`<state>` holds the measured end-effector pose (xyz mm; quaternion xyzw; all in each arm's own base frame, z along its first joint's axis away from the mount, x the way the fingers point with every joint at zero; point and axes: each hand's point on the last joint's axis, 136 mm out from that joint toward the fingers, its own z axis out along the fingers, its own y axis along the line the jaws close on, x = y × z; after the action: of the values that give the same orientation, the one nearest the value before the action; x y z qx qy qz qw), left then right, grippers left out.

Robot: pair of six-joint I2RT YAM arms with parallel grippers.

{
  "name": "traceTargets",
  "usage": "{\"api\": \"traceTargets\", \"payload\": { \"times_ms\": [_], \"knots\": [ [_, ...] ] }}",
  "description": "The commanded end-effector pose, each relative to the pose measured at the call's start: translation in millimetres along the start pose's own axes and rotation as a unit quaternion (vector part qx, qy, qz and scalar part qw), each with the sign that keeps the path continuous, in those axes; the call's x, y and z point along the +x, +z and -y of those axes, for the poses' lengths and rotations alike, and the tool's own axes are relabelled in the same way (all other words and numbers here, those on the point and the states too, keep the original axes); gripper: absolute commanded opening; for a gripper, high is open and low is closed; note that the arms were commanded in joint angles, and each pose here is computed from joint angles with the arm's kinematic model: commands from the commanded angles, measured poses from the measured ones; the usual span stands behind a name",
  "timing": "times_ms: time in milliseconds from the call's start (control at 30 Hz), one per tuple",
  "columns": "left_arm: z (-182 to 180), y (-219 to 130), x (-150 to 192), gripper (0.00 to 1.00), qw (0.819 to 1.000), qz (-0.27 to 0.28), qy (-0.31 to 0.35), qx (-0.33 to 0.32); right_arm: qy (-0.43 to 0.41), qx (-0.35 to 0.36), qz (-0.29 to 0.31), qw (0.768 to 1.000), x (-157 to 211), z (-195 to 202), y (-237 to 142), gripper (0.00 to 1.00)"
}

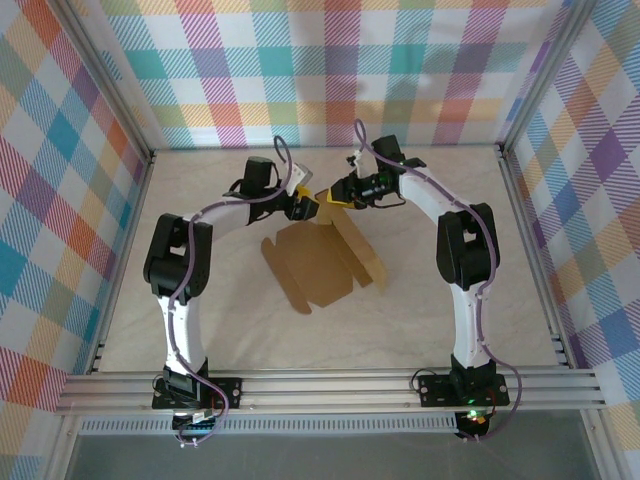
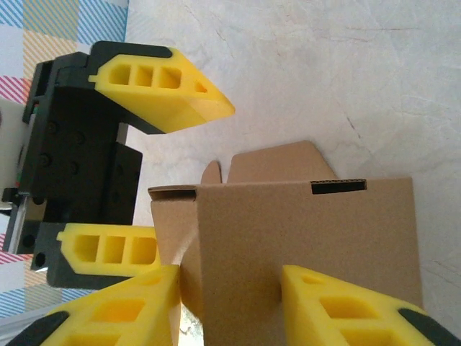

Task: Fold the paper box

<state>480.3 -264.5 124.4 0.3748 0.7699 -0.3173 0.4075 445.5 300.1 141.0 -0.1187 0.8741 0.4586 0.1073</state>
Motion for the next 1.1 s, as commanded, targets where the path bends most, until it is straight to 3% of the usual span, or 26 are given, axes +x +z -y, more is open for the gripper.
{"api": "traceTargets", "payload": {
  "times_ms": [0,533,933,1067],
  "knots": [
    [6,11,17,0.57,0.999,-0.029,0.002,0.028,0.034,0.016,-0.047,0.998,30,19,15,0.39],
    [15,25,27,0.38,0.998,-0.049,0.016,0.034,0.039,-0.002,-0.050,0.998,29,14,17,0.39],
    [17,23,28,0.11,0.999,-0.030,0.005,-0.010,0.048,-0.029,-0.045,0.997,31,7,17,0.39],
    [18,22,31,0.07,0.999,-0.029,-0.001,-0.025,0.054,-0.042,-0.045,0.997,34,3,18,0.39]
  ]
}}
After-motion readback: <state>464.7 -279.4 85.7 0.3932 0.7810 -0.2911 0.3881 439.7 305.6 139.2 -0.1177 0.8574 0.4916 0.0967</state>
